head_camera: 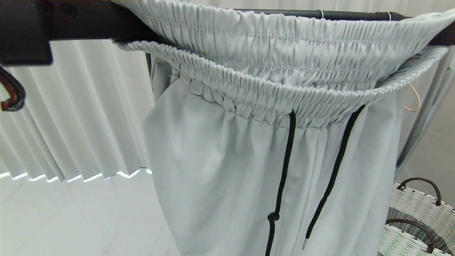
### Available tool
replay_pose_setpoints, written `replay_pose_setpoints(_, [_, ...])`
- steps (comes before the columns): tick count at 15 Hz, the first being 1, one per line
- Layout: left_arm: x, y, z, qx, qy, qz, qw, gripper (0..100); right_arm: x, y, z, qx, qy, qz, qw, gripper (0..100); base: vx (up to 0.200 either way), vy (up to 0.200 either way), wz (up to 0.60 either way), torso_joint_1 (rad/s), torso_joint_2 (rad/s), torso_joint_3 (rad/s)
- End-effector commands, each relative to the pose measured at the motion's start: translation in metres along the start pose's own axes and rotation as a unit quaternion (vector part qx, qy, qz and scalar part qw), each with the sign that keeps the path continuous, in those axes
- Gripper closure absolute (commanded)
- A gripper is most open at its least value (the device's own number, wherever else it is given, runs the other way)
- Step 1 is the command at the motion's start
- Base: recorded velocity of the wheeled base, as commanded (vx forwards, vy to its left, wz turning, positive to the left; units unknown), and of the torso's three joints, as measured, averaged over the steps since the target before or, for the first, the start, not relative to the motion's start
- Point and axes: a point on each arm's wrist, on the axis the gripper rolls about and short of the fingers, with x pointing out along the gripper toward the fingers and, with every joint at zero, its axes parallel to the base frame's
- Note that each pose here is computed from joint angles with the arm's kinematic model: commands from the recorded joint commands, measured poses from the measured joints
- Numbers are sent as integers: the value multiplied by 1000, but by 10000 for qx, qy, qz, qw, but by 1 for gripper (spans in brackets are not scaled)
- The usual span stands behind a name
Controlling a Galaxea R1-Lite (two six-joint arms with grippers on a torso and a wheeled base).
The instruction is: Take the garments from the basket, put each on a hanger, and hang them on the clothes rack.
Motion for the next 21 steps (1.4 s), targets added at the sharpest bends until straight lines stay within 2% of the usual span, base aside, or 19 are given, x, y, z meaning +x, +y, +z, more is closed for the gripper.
replay_pose_setpoints(1, [0, 0, 1, -6, -8, 2, 10000, 100, 1, -5, -2, 4, 92, -162, 9998, 100, 0, 0, 0, 0, 0, 0])
replay_pose_setpoints(4, [4, 2, 8, -163, -385, 85, 9991, 100, -5, -17, -8, 20, 335, -544, 9980, 100, 0, 0, 0, 0, 0, 0])
replay_pose_setpoints(8, [7, 1, 7, -155, -399, 92, 9990, 100, -10, -18, -11, 6, 402, -537, 9977, 100, 0, 0, 0, 0, 0, 0])
replay_pose_setpoints(9, [7, 1, 7, -124, -399, 86, 9991, 100, -9, -17, -11, 1, 424, -527, 9977, 0, 0, 0, 0, 0, 0, 0])
replay_pose_setpoints(15, [8, 1, 6, -67, -363, 120, 9992, 100, -11, -10, -15, -88, 442, -235, 9987, 0, 0, 0, 0, 0, 0, 0])
replay_pose_setpoints(16, [11, 3, 4, -54, -322, 244, 9992, 100, -15, -9, -17, -105, 426, -161, 9989, 0, 0, 0, 0, 0, 0, 0])
replay_pose_setpoints(18, [23, 16, -1, 8, -153, 966, 9952, 100, -21, -8, -24, -132, 475, -80, 9988, 0, 0, 0, 0, 0, 0, 0])
replay_pose_setpoints(21, [24, 18, -6, 203, -62, 1038, 9944, 100, -29, -2, -23, -173, 297, 270, 9990, 0, 0, 0, 0, 0, 0, 0])
